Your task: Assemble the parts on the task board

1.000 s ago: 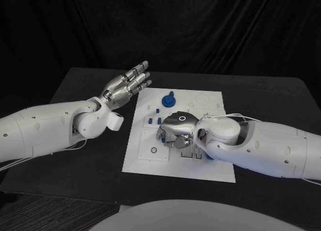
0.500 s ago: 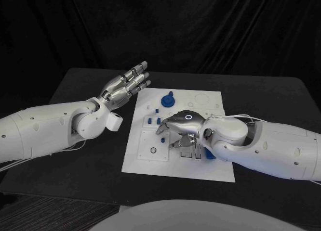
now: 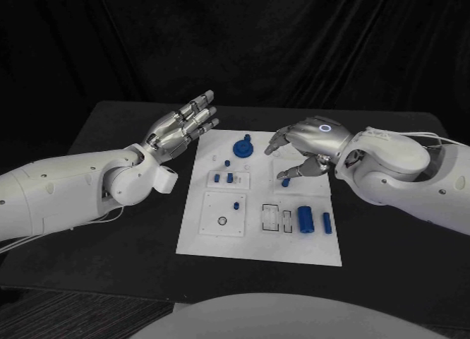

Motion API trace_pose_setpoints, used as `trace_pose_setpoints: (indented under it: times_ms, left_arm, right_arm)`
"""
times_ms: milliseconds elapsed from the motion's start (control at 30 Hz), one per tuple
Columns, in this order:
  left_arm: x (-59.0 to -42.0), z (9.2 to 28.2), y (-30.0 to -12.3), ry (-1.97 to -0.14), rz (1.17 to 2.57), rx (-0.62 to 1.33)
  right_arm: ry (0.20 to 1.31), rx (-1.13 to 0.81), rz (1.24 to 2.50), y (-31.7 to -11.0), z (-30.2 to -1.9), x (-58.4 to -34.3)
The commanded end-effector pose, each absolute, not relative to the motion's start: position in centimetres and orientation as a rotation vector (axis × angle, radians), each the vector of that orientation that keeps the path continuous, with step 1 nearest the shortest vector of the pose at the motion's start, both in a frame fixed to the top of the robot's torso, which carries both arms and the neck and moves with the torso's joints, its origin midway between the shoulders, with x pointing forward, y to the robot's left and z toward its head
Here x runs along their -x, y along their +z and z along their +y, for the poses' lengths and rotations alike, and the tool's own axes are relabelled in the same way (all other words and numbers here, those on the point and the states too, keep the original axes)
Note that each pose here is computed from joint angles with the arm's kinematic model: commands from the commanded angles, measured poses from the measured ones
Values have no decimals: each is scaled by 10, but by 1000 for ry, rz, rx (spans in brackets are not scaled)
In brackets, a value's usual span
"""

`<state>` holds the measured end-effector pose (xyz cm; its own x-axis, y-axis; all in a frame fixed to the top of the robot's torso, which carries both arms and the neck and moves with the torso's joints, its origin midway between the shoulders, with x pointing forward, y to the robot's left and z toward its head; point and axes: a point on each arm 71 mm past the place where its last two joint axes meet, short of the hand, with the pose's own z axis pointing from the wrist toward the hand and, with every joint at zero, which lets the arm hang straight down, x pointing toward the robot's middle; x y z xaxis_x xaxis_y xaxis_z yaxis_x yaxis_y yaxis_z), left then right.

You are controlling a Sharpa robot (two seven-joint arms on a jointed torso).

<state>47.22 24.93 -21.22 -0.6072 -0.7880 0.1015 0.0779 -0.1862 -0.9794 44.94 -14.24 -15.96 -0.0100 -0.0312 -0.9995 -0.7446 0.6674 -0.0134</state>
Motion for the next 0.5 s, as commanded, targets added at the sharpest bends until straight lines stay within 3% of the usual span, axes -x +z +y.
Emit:
trace_pose_setpoints:
  times_ms: [33,233,500]
  left_arm:
    - [-471,249,-206,-1912,1381,804]
    - [-471,250,-207,-1909,1376,804]
    - [-470,250,-208,-1911,1378,808]
  right_arm:
    - [583,609,1549,-159,-159,-456]
    - [538,581,1627,-168,-176,-461]
    - [539,580,1674,-184,-179,-462]
